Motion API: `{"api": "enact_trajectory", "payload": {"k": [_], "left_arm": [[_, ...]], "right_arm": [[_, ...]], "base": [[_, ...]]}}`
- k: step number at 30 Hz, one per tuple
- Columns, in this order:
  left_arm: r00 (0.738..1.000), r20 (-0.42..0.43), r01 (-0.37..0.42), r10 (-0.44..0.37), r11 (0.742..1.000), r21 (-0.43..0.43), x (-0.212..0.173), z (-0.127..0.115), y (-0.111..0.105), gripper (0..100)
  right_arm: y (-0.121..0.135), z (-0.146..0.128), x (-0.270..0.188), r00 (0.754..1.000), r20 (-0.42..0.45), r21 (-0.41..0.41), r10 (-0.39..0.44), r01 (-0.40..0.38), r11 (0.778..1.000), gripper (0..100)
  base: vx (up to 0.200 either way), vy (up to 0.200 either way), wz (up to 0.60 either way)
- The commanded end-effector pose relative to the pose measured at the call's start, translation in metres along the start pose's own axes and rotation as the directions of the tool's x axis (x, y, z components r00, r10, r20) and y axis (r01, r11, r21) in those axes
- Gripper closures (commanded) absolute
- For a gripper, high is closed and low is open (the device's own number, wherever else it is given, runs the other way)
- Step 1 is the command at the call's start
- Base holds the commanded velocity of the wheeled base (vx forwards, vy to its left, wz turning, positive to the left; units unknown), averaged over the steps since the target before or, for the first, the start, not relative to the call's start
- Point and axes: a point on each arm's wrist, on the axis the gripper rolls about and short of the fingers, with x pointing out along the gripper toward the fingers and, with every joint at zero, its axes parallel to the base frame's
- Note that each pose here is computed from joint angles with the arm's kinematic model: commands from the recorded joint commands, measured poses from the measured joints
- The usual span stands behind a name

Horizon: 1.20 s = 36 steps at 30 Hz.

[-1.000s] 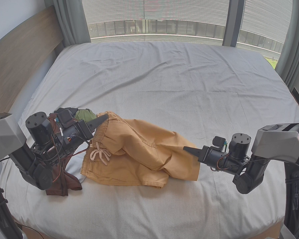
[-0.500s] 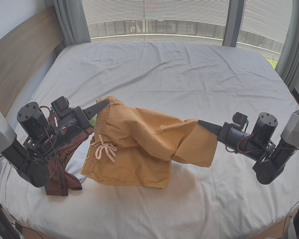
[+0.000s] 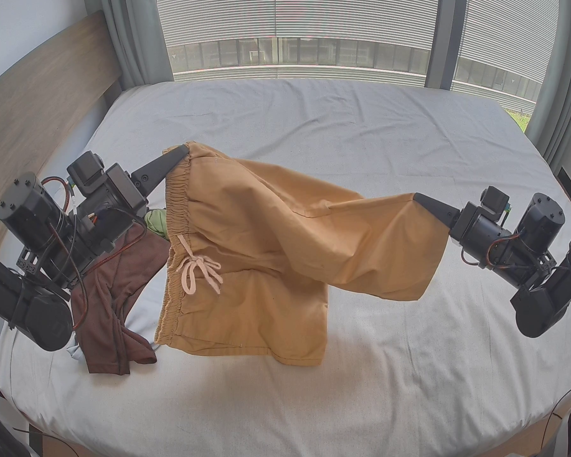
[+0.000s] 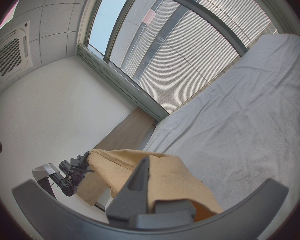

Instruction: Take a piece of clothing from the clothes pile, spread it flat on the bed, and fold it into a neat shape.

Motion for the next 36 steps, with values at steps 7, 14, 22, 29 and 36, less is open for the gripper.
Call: {"api": "enact_trajectory", "payload": {"k": [7,14,22,29,36], "left_arm": [[1.0,0.027,-0.006,0.006,1.0,0.016,-0.006,0.009,-0.003,100],[0.999,0.039,-0.027,0.026,0.999,0.022,-0.009,0.013,0.003,100],[0.999,0.04,-0.032,0.031,0.999,0.023,-0.01,0.014,0.003,100],[0.998,0.048,-0.053,0.052,0.998,0.024,-0.014,0.016,0.009,100],[0.997,0.021,-0.079,0.079,0.997,0.003,-0.015,0.008,0.017,100]], "right_arm": [[0.011,0.04,-0.015,0.994,0.11,-0.081,0.021,-0.012,0.997,100],[0.016,0.062,-0.031,0.991,0.112,-0.104,0.071,-0.06,0.993,100],[0.013,0.072,-0.036,0.988,0.14,-0.118,0.061,-0.045,0.992,100],[0.021,0.082,-0.043,0.983,0.167,-0.145,0.07,-0.046,0.988,100],[0.022,0.088,-0.047,0.981,0.18,-0.161,0.071,-0.041,0.986,100]], "base": [[0.0,0.0,0.0],[0.0,0.0,0.0],[0.0,0.0,0.0],[0.0,0.0,0.0],[0.0,0.0,0.0]]}}
